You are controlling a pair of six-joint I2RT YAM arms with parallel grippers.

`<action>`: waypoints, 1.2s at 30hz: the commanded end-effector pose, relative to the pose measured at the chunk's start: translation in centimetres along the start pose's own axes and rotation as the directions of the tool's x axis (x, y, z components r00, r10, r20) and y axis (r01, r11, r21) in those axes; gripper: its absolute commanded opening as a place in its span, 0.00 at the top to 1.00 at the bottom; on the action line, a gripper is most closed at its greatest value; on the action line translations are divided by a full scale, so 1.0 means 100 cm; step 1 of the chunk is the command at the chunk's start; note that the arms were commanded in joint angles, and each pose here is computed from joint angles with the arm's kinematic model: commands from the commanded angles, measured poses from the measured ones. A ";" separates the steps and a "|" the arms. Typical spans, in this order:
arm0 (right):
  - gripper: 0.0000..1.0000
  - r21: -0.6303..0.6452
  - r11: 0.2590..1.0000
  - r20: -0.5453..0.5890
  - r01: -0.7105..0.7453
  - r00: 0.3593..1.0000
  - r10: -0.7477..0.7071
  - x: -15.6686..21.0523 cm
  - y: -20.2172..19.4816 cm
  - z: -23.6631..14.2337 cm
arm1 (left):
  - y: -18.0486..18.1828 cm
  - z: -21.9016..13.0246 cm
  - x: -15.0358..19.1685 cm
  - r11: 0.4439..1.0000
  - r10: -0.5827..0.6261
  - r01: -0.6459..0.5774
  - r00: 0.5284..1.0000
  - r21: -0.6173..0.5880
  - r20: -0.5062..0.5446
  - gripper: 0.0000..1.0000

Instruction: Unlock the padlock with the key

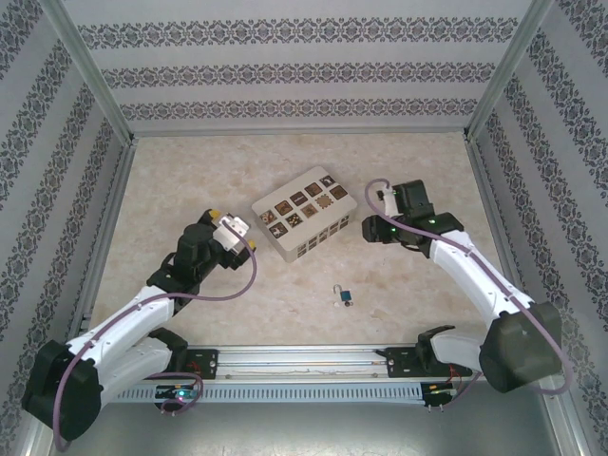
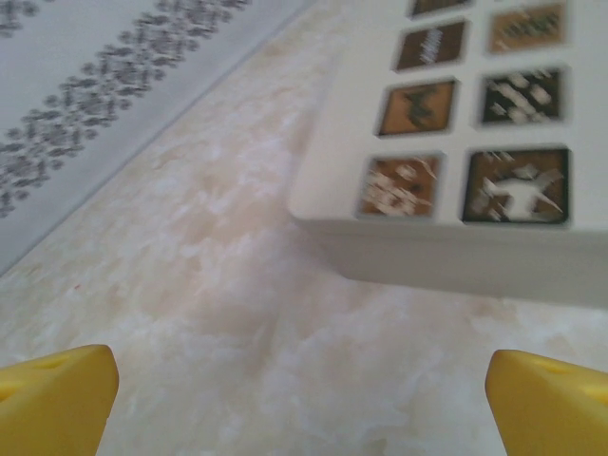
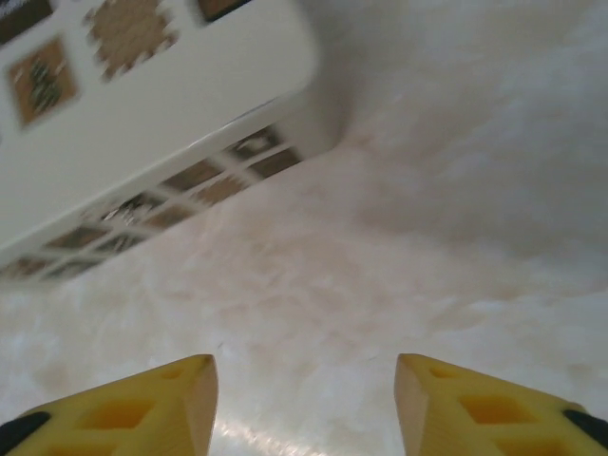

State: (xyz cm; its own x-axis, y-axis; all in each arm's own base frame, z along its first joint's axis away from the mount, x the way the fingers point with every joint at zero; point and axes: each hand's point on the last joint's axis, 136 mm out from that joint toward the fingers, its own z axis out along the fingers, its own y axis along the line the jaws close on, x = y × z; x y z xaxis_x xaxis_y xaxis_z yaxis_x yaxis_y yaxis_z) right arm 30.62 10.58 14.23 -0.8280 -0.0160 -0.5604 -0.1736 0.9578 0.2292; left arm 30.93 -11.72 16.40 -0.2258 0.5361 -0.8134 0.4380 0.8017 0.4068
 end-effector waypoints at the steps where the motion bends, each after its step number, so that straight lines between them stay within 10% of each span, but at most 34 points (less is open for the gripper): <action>1: 0.40 0.066 0.998 0.142 -0.018 0.990 0.009 -0.021 -0.024 -0.008 | 0.027 -0.009 -0.006 0.975 -0.196 0.195 0.981 -0.102 0.001 0.01; 16: 0.15 0.187 0.975 0.375 -0.120 0.926 0.042 -0.039 -0.092 -0.034 | 0.103 -0.005 0.040 0.749 -0.517 0.537 0.840 -0.388 0.164 0.01; 36: 0.02 0.222 0.950 0.596 -0.222 0.802 0.048 -0.042 -0.149 -0.014 | 0.149 0.034 0.056 0.729 -0.421 0.477 0.878 -0.491 0.228 0.01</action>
State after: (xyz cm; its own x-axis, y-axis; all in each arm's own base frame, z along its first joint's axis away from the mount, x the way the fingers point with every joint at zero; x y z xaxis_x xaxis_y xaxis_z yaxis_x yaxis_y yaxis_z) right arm 35.22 -3.11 13.37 -0.4256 0.2129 -0.8795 0.1212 0.9766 0.1778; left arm 38.46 2.22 13.63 -0.2780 0.0598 -0.9587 -0.2130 0.9694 0.1223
